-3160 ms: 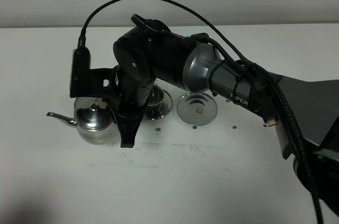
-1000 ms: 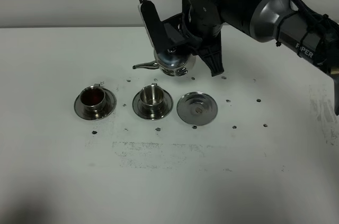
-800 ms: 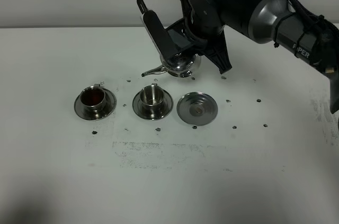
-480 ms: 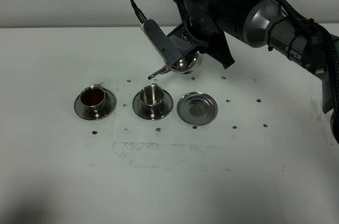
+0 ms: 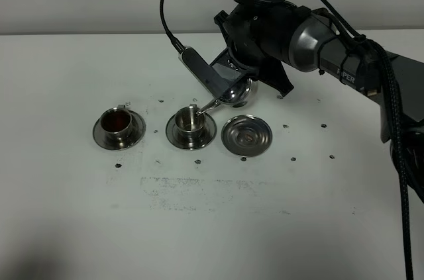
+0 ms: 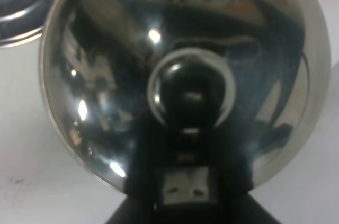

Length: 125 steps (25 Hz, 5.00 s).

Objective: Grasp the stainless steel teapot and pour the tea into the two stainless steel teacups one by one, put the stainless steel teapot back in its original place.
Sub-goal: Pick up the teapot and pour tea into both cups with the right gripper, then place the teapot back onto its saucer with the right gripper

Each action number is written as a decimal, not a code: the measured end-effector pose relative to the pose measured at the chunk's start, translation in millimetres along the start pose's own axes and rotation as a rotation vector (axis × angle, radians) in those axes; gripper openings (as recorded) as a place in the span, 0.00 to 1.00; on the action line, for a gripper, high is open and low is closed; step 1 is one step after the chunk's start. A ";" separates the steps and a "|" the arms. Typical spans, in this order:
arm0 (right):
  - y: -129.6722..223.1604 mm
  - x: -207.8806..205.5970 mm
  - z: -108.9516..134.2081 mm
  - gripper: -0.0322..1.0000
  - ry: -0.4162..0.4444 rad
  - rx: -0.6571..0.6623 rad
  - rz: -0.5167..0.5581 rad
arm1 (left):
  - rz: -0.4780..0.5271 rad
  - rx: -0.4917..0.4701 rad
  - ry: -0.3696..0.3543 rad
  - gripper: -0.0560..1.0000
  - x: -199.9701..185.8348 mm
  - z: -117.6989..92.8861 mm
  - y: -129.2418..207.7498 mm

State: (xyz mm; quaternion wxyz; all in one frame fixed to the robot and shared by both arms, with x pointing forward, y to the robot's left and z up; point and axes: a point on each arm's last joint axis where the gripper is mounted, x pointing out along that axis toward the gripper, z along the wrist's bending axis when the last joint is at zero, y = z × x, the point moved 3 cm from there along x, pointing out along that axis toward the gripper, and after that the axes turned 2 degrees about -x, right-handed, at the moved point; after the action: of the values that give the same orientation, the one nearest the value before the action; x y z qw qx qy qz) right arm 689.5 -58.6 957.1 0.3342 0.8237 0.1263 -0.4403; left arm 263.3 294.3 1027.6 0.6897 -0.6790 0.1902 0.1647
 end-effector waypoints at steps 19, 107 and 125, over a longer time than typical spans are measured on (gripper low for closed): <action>-2.5 -6.3 -9.4 0.21 0.053 -0.085 0.090 | 0.000 0.000 0.000 0.41 0.0 0.0 0.0; -7.8 -16.3 -29.4 0.21 0.182 -0.257 0.190 | 0.000 0.000 0.000 0.41 0.0 0.0 0.0; 7.4 -46.4 -25.1 0.21 0.178 0.043 0.008 | 0.000 0.000 0.000 0.41 0.0 0.0 0.0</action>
State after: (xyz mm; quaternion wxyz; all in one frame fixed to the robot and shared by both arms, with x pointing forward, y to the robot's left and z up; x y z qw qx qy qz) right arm 682.4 -43.6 1007.7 0.3057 0.8671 0.1426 -0.3667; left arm 263.3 294.3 1027.6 0.6897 -0.6790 0.1902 0.1647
